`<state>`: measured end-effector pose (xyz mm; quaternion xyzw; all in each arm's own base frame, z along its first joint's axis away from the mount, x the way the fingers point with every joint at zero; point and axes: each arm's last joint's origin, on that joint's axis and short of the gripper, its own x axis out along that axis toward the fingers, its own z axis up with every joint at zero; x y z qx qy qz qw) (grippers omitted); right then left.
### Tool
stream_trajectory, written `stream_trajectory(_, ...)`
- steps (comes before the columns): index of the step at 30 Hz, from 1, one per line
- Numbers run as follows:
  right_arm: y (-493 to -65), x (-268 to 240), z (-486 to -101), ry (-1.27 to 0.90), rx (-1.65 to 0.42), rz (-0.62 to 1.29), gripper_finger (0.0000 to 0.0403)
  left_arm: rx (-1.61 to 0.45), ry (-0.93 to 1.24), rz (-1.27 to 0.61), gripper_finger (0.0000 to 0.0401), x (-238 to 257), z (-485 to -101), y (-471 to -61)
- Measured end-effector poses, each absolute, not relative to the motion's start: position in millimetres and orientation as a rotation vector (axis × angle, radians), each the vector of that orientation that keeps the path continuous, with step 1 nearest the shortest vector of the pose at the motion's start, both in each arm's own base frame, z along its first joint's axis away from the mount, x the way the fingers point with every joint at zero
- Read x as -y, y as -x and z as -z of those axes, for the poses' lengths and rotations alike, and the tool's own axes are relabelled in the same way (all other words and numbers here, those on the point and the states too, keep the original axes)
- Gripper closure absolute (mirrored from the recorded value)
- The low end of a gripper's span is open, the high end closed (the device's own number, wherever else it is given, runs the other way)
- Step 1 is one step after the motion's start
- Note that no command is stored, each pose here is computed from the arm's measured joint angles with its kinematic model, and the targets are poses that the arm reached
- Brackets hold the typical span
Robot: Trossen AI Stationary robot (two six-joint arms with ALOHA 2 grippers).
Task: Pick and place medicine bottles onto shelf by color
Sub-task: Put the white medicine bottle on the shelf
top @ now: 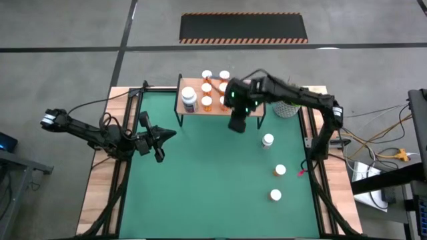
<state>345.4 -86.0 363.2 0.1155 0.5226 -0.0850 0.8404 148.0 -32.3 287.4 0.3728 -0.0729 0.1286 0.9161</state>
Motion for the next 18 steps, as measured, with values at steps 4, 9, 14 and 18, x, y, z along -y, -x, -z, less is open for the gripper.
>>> stream_trajectory(4, -344.1, 50.5, -354.6, -0.258, -1.148, 0.137, 0.0394, 0.150, -0.766, -0.265, 0.0401, 32.3, -287.4, -148.0)
stream_trajectory(9, -332.2, 19.9, -335.4, -0.266, -1.222, 0.114, 0.0394, 0.149, -0.766, -0.264, 0.0401, 32.3, -287.3, -148.1)
stream_trajectory(14, -312.2, 9.6, -313.0, -0.361, -1.227, 0.184, 0.0394, 0.147, -0.766, -0.263, 0.0401, 32.4, -287.0, -148.2)
stream_trajectory(18, -285.9, 9.2, -298.4, -0.449, -1.242, 0.318, 0.0394, 0.144, -0.767, -0.261, 0.0401, 32.5, -286.6, -148.6)
